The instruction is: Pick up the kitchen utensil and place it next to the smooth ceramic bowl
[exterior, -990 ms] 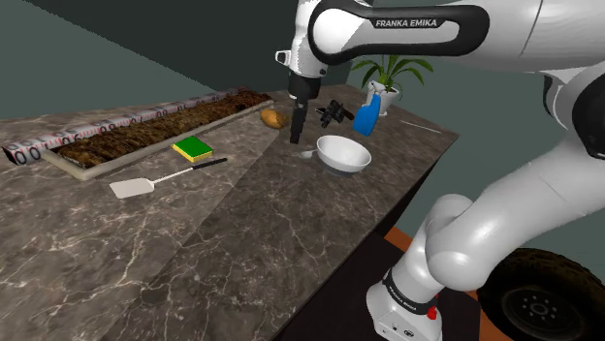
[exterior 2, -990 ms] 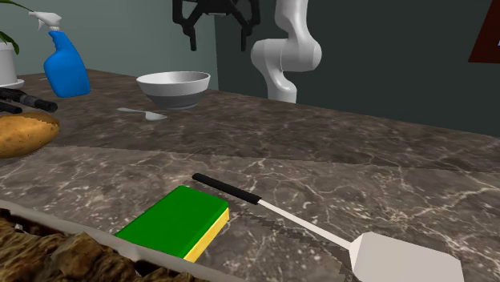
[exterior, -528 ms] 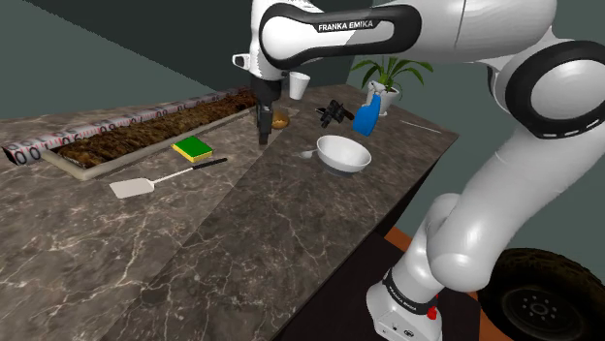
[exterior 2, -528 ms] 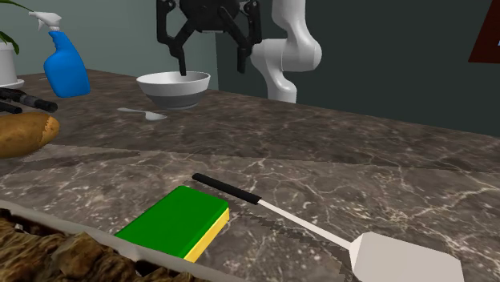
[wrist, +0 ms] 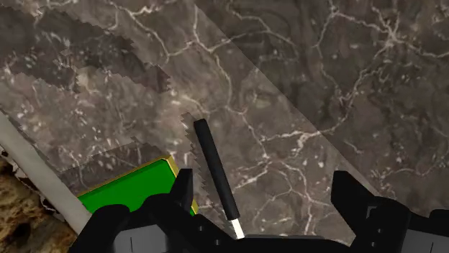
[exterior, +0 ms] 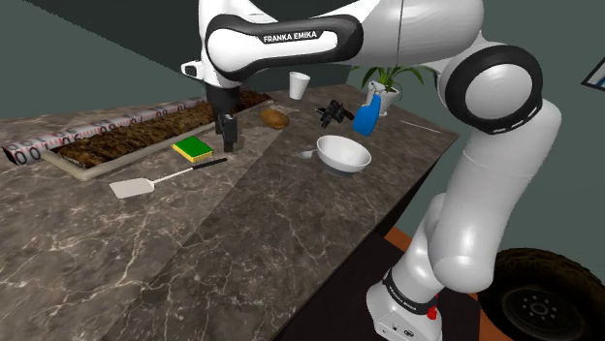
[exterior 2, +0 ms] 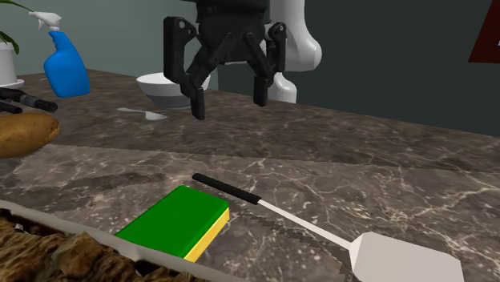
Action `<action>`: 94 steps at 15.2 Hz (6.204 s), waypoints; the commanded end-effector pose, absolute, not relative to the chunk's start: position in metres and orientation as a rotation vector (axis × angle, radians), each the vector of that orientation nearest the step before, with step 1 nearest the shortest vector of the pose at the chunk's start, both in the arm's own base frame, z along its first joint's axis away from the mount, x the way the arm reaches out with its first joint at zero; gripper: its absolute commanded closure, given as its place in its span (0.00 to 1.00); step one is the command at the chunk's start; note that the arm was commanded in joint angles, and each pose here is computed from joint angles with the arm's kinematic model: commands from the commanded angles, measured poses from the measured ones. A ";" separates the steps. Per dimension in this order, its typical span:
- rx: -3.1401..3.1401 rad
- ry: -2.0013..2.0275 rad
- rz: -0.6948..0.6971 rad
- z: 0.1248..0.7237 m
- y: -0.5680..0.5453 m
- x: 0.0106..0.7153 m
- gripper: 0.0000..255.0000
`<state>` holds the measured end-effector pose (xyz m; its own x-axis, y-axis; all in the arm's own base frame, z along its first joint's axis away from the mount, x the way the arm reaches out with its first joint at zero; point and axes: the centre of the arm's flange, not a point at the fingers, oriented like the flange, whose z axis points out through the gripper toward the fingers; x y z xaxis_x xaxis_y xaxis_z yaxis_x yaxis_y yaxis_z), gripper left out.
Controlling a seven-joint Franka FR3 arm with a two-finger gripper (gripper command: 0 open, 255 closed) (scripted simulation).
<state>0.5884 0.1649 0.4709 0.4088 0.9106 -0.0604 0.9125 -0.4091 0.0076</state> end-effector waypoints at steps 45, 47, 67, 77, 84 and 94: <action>2.288 2.085 -0.075 0.448 0.266 0.635 1.00; 2.288 2.085 -0.075 0.459 0.266 0.635 1.00; 2.288 2.085 -0.075 0.544 0.252 0.598 1.00; 2.288 2.085 -0.075 0.544 0.203 0.475 1.00; 2.288 2.085 -0.075 0.544 0.168 0.390 1.00; 2.288 2.085 -0.075 0.544 0.119 0.267 1.00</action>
